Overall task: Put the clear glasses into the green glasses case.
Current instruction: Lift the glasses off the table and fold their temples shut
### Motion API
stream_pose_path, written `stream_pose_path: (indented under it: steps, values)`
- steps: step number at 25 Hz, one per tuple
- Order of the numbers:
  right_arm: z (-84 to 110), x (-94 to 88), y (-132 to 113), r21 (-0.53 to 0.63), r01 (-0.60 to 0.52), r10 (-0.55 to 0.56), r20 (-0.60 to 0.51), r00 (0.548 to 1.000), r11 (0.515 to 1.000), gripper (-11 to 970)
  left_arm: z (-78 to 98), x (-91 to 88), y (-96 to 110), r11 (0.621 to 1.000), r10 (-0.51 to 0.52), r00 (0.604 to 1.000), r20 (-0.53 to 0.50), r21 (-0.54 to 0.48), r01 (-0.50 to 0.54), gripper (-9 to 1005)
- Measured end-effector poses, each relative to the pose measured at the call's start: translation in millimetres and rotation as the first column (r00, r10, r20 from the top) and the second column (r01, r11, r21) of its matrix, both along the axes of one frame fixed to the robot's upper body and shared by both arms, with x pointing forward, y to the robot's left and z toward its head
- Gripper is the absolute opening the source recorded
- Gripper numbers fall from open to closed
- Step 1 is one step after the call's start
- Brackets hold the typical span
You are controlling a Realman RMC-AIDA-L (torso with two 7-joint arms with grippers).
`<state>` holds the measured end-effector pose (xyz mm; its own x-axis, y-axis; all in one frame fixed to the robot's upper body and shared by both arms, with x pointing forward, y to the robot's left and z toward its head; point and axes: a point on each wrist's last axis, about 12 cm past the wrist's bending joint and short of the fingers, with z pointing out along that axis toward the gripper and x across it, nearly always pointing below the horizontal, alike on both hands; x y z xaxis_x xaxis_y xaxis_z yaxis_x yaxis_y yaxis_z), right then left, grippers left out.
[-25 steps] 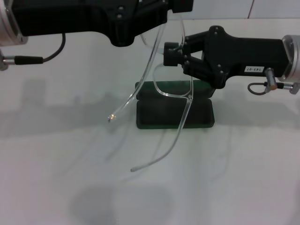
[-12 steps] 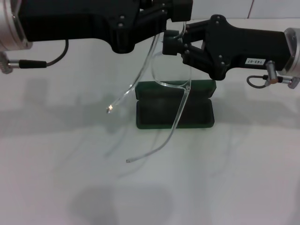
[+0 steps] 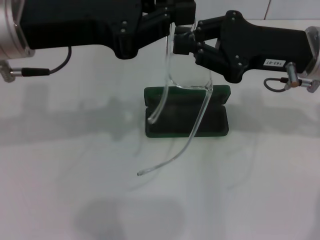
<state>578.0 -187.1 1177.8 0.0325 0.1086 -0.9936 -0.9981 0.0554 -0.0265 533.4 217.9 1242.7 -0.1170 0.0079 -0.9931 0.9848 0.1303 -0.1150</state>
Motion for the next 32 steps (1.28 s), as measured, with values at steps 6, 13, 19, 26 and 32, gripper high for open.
stream_pose_path:
  steps: [6,13,19,26,32]
  values:
    - [-1.5,-1.6,-3,0.008,0.006,-0.006,0.0,1.0,1.0,109,-1.9,0.2,0,1.0,-0.001,1.0,0.003,-0.009,0.001,47]
    - [-5.4,-3.4,-9,0.023,0.037,-0.037,0.003,0.999,0.999,105,3.3,-5.2,3,0.998,-0.028,1.0,0.014,-0.049,0.029,47]
    - [-5.5,-4.0,-10,0.051,0.044,-0.045,0.009,0.999,0.998,101,1.8,-5.6,5,0.998,-0.024,1.0,0.009,-0.054,0.024,47]
    - [-3.2,-6.3,-9,0.071,0.022,-0.023,0.018,1.0,0.997,97,-0.8,-5.3,4,0.999,-0.022,1.0,0.002,-0.043,0.022,47]
    - [-2.6,-5.5,-9,0.078,0.028,-0.029,0.017,0.999,0.997,94,-1.2,-5.2,4,0.999,-0.021,1.0,0.003,-0.041,0.021,48]
